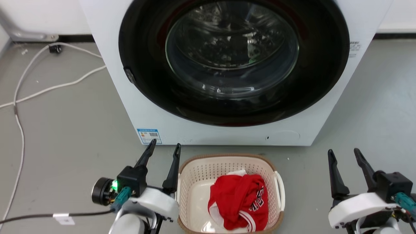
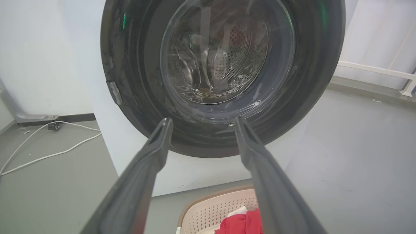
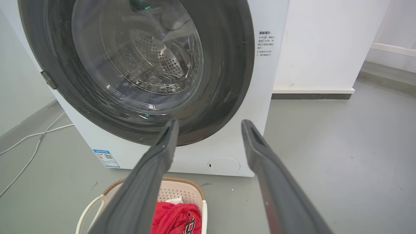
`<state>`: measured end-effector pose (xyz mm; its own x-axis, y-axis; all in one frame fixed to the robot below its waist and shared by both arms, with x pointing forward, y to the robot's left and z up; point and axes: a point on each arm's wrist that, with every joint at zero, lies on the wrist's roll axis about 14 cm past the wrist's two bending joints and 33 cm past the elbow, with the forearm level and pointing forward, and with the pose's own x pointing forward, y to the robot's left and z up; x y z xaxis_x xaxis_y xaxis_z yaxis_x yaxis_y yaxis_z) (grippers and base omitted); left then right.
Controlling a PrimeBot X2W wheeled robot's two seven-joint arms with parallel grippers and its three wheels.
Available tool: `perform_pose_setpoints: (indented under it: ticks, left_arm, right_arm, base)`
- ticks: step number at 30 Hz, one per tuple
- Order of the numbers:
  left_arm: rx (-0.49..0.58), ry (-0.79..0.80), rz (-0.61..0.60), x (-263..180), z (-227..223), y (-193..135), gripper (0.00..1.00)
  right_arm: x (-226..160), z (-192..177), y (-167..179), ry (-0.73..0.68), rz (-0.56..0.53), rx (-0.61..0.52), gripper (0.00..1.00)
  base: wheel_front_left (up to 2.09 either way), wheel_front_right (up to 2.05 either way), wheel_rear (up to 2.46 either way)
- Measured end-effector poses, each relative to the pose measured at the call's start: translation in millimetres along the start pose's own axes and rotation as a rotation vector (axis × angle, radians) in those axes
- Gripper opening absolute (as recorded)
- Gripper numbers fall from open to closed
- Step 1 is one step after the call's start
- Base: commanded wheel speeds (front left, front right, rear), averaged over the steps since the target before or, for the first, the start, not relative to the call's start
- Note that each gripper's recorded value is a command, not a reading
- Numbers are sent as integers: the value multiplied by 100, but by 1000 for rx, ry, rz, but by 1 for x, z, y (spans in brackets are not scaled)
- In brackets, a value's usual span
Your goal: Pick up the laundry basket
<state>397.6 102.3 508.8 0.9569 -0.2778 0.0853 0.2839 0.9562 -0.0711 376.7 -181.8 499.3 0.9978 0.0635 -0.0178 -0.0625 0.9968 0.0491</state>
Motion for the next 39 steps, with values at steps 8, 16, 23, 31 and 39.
perform_pose_setpoints:
  ticks: [8,16,23,31,39]
  left_arm:
    - [-31,169,15,35,-62,12,100]
    - [-92,436,29,54,-159,26,100]
    - [-126,635,49,54,-229,39,100]
    - [-149,821,79,46,-290,57,100]
    - [-164,969,98,35,-336,68,100]
  right_arm:
    - [29,-50,-8,124,-21,24,100]
    - [52,-135,-8,331,-22,81,100]
    - [65,-196,-5,479,-8,103,100]
    - [69,-259,1,656,17,103,100]
    - [61,-312,11,830,43,111,100]
  base:
    - [0,0,0]
    - [0,0,0]
    - [0,0,0]
    - [0,0,0]
    - [0,0,0]
